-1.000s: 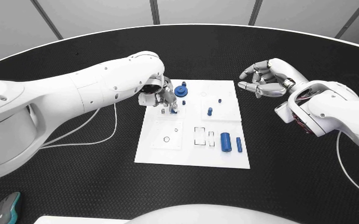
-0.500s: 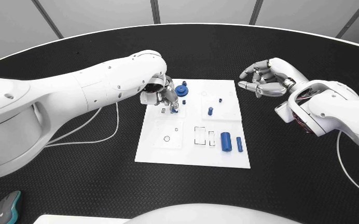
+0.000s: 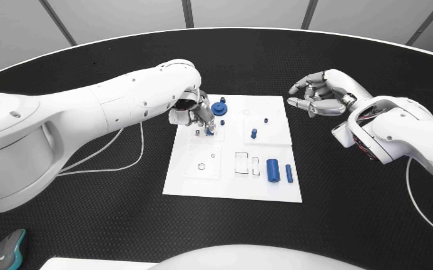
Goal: Assemble the parts on the task board
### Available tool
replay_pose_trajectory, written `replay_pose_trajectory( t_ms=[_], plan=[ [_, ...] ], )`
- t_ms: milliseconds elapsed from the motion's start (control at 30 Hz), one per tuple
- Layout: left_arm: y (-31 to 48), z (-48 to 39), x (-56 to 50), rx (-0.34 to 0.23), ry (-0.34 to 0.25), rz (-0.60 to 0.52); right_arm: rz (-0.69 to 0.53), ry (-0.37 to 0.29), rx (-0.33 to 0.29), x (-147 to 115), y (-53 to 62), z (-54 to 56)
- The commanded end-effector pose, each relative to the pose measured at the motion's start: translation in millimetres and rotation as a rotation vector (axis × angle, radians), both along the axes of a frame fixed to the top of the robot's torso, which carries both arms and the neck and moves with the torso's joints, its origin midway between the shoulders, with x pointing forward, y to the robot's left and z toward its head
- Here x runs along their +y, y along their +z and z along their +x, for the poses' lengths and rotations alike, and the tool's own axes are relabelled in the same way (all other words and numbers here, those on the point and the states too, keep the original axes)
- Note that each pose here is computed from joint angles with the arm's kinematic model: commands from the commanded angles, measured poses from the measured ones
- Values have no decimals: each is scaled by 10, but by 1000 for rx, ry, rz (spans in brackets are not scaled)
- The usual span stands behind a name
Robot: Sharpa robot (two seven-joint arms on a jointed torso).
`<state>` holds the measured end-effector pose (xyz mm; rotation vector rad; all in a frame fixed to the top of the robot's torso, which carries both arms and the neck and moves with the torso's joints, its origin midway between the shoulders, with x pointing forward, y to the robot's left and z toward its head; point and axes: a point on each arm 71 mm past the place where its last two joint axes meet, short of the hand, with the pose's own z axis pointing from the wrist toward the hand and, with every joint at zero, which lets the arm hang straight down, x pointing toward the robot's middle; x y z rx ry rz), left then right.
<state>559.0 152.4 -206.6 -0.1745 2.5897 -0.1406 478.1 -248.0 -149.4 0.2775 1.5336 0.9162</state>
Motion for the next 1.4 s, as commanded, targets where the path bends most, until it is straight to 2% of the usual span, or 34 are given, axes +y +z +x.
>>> replay_pose_trajectory(
  t_ms=[33, 400, 1400],
  plan=[
    [-5, 6, 43, 0, 28, 58, 0, 0, 0, 1, 0, -2],
    [-12, 32, 94, 0, 29, 82, 1, 1, 0, 3, 2, -5],
    [-36, 27, 118, 20, 24, 85, 1, 3, 1, 9, 1, -5]
  ],
)
